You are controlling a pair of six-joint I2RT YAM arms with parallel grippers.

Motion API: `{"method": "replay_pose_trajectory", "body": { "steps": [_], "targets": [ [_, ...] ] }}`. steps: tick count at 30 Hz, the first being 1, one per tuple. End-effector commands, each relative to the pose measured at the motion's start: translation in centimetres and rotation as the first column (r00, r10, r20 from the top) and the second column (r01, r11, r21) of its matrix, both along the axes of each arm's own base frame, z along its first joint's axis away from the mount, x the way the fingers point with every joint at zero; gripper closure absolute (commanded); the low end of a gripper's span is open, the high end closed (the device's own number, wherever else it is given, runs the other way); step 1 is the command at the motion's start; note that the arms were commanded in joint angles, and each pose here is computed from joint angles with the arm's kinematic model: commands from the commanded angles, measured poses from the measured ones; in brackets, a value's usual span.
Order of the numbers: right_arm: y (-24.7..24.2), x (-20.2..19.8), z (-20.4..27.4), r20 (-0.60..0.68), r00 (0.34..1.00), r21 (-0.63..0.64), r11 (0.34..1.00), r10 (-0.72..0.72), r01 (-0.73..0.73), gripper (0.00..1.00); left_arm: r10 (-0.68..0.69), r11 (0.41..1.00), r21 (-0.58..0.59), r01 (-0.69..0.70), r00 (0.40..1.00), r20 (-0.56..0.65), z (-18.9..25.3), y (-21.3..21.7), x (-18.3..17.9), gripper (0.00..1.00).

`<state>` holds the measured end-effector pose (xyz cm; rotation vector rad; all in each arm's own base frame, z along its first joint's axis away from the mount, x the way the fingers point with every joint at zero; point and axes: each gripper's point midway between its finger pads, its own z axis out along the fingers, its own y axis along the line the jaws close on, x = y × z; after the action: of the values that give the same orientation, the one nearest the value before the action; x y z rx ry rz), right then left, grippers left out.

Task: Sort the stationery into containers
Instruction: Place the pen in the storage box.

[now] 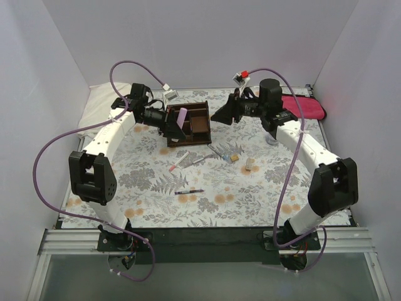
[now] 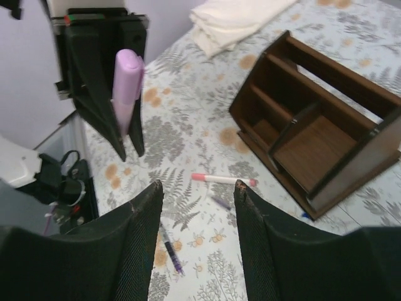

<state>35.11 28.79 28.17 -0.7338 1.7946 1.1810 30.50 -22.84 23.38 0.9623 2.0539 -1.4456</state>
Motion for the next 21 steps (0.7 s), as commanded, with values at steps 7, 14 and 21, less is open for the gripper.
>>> {"method": "replay_pose_trajectory", "body": {
  "steps": [7, 14, 21],
  "targets": [
    [3.2, -3.5, 7.3, 0.099, 0.927, 0.254, 0.892, 0.361, -0.374, 0.43, -0.077, 0.966, -0.247, 0.074, 0.997, -0.004, 6.6, -1.9, -0.7, 1.0],
    [5.0, -3.0, 9.2, 0.133, 0.927, 0.307, 0.875, 0.351, -0.375, 0.4, -0.118, 0.962, -0.248, 0.118, 0.993, 0.015, 6.7, -3.7, -1.1, 1.0],
    [6.5, -3.5, 9.4, 0.115, 0.915, 0.324, 0.856, 0.387, -0.403, 0.38, -0.134, 0.96, -0.244, 0.137, 0.991, 0.031, 7.3, -5.0, -1.0, 1.0]
  ]
}}
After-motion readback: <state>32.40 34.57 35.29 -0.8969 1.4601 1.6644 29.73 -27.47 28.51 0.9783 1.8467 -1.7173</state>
